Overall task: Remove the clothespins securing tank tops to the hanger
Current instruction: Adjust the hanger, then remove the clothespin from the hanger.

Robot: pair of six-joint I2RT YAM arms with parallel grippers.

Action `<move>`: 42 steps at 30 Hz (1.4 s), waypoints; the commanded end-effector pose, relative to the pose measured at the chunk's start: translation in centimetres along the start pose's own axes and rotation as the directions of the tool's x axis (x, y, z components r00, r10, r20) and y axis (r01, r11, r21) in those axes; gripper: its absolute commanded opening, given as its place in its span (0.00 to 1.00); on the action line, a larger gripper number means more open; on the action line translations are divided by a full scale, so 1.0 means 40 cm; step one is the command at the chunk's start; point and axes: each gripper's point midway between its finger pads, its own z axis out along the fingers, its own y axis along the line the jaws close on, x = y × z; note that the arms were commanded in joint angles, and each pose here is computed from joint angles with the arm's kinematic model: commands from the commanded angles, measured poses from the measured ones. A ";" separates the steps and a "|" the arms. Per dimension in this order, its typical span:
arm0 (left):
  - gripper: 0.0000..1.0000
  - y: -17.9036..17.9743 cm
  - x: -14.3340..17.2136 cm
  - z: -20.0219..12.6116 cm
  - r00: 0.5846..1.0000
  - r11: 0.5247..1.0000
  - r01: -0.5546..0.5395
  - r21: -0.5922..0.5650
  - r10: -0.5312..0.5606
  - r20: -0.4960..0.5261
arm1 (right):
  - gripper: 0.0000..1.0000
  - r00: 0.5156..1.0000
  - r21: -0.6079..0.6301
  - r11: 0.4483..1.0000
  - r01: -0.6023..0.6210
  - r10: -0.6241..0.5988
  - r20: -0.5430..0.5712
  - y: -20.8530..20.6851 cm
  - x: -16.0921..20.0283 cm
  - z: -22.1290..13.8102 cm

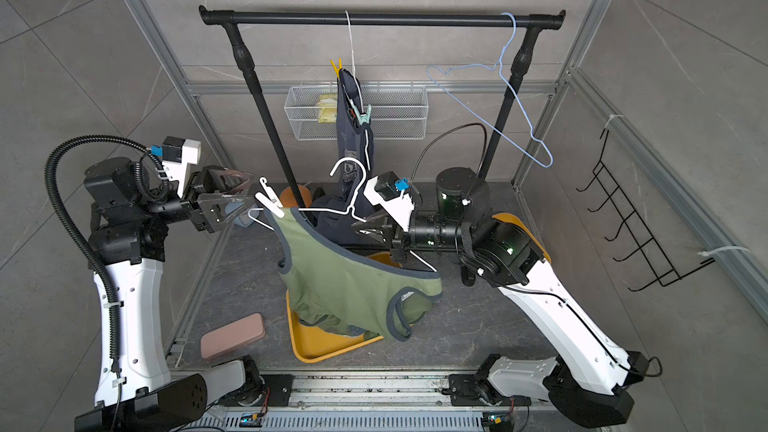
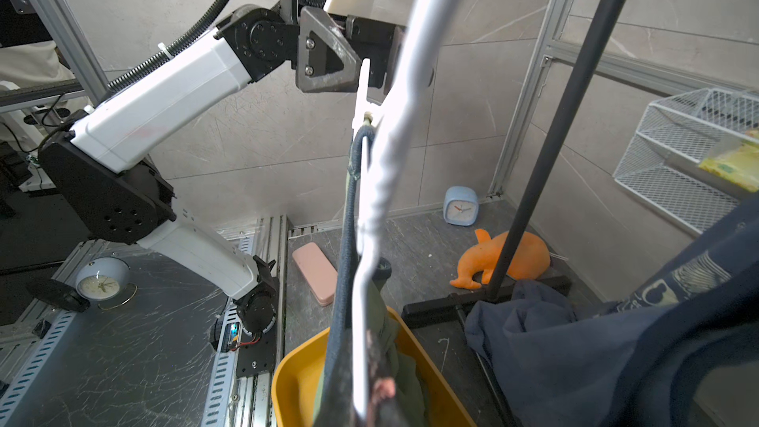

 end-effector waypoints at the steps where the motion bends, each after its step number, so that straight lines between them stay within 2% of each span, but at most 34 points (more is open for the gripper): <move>1: 0.83 -0.120 -0.006 -0.008 0.998 0.974 -0.064 0.216 0.066 0.000 | 0.00 0.998 -0.019 1.000 0.016 -0.015 0.061 -0.005 -0.053 0.008; 9: 0.80 -0.129 -0.023 -0.006 0.997 0.973 -0.078 0.219 0.079 0.002 | 0.00 0.997 0.005 1.000 0.018 -0.018 0.069 -0.022 -0.061 0.008; 14: 0.79 -0.142 -0.023 0.009 0.996 0.962 -0.091 0.259 0.093 0.006 | 0.00 0.997 -0.006 1.000 0.012 -0.011 0.074 -0.015 -0.067 -0.002; 34: 0.82 -0.143 -0.035 0.021 0.995 0.953 -0.102 0.286 0.102 0.013 | 0.00 0.995 -0.033 0.999 0.004 -0.001 0.096 0.018 -0.071 -0.032; 42: 0.82 -0.166 -0.047 0.025 0.994 0.947 -0.111 0.303 0.113 0.012 | 0.00 0.996 -0.035 0.999 -0.001 0.005 0.089 0.005 -0.070 -0.012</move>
